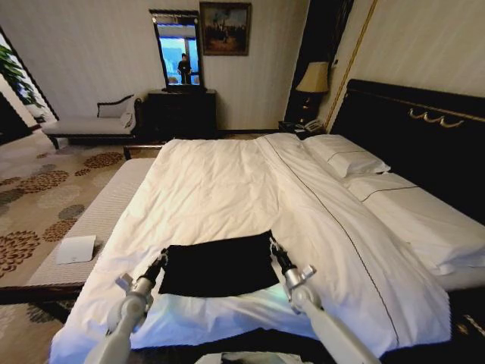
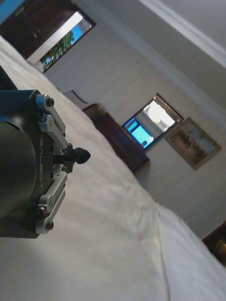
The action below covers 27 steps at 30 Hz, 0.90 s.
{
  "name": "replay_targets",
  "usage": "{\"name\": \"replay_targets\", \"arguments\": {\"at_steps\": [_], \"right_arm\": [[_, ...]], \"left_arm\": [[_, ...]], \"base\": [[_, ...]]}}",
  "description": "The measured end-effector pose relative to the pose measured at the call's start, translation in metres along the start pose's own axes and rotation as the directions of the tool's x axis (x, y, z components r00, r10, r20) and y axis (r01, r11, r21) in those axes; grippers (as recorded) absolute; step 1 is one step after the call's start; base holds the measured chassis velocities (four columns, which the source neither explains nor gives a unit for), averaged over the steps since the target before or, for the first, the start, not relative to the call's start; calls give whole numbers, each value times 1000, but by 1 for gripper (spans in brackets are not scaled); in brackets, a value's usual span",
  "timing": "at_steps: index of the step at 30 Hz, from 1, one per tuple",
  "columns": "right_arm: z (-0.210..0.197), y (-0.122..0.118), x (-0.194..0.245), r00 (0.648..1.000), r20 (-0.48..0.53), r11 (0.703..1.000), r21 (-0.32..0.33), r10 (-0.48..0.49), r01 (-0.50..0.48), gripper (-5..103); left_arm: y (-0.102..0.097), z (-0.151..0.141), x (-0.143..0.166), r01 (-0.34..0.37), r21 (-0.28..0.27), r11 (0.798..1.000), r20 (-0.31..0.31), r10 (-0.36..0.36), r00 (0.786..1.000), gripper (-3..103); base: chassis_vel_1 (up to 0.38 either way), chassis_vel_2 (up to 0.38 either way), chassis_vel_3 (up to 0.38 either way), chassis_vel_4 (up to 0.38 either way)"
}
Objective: Fold the clothes on the bed.
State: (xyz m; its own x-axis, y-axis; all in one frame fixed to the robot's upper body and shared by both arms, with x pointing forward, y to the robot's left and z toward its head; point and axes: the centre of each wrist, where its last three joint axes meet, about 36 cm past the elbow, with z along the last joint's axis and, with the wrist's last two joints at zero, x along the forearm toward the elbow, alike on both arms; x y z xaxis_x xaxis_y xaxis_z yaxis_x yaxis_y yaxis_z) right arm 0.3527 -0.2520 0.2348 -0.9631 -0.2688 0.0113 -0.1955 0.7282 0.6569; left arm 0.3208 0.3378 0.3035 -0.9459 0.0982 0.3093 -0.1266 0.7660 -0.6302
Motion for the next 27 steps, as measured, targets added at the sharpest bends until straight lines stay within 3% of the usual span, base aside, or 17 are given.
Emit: {"name": "replay_targets", "arguments": {"at_steps": [5, 12, 15, 18, 19, 21, 22, 23, 25, 26, 27], "right_arm": [[15, 2, 18, 999, -25, 999, 10, 37, -36, 3], [20, 12, 23, 997, -41, 997, 36, 67, -66, 3], [17, 15, 21, 996, -33, 996, 49, 77, -75, 2], [-17, 30, 18, 994, 34, 990, 89, 106, -109, 13], [-17, 30, 18, 994, 34, 990, 89, 106, -109, 13], [-55, 41, 18, 984, 99, 979, 129, 146, -159, 24], [-66, 44, 18, 980, 110, 975, 136, 163, -177, 24], [-88, 53, 17, 971, 125, 963, 150, 206, -223, 35], [-98, 57, 15, 965, 126, 956, 160, 228, -247, 35], [-108, 63, 10, 961, 128, 948, 173, 246, -266, 40], [-122, 79, -12, 959, 75, 939, 193, 274, -284, 57]], "left_arm": [[-2, 5, 7, 18, -1, 1000, 1, -18, 1000, 1], [-10, 10, 17, 52, -43, 998, 11, -52, 999, -2], [-18, 11, 21, 68, -81, 994, 32, -66, 997, 7], [-38, -13, 35, 70, -108, 992, 108, -58, 992, 23], [-38, -13, 35, 70, -108, 992, 108, -58, 992, 23], [-51, -41, 46, 88, -138, 986, 160, -65, 985, 28], [-56, -50, 49, 91, -150, 984, 173, -64, 983, 34], [-69, -74, 53, 105, -185, 977, 207, -65, 976, 40], [-76, -85, 54, 111, -202, 973, 225, -64, 972, 44], [-88, -100, 53, 122, -217, 969, 241, -68, 968, 50], [-115, -122, 42, 159, -246, 956, 198, -111, 974, 61]], "base": [[0, 0, 0, 0], [0, 0, 0, 0], [0, 0, 0, 0], [0, 0, 0, 0], [0, 0, 0, 0], [0, 0, 0, 0], [0, 0, 0, 0], [0, 0, 0, 0], [0, 0, 0, 0], [0, 0, 0, 0], [0, 0, 0, 0]]}}
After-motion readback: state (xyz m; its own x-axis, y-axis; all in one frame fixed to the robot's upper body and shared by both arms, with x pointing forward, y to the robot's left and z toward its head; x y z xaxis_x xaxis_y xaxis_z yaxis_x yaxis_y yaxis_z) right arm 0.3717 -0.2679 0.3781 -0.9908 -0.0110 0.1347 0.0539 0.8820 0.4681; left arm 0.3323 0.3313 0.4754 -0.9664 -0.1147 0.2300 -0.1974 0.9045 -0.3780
